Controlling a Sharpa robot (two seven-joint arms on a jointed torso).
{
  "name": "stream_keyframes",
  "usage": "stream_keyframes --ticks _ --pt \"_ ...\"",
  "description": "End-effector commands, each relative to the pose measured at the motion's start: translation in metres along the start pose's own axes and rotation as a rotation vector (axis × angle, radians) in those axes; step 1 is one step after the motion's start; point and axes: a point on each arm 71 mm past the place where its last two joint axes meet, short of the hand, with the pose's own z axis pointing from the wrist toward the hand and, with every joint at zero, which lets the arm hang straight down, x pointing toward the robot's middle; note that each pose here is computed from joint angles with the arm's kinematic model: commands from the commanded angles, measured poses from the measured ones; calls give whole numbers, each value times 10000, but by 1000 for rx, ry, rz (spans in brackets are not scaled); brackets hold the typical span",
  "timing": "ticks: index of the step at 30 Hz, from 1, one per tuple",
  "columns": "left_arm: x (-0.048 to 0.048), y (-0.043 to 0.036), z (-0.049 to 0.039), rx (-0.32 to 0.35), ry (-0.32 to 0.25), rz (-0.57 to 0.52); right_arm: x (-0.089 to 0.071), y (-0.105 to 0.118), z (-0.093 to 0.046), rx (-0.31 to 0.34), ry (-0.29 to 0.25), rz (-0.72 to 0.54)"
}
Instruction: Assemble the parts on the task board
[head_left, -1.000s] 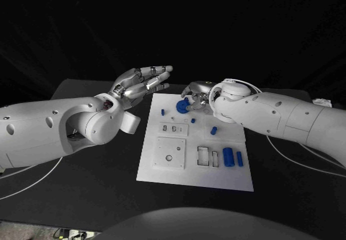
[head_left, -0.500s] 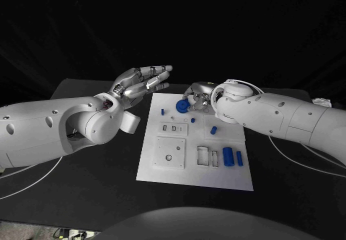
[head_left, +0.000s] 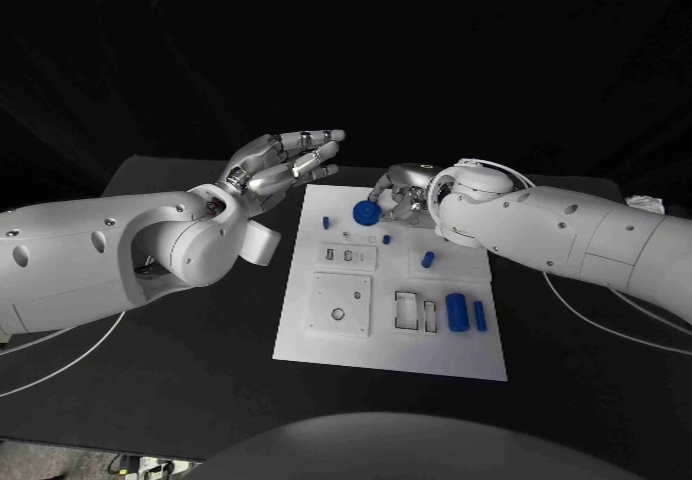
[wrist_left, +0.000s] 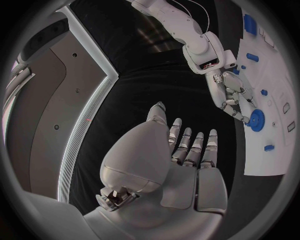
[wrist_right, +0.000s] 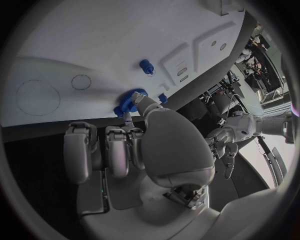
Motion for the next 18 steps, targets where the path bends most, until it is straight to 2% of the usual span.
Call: stream_keyframes --ticks 1,10,18 --pt "18 -7 2 5 18 -5 33 -11 -23 -7 13 -2" --pt "7 -4 3 2 15 -3 39 -65 -87 -18 -12 7" --pt "-2 1 6 1 13 -3 -19 -130 -166 -57 -103 32"
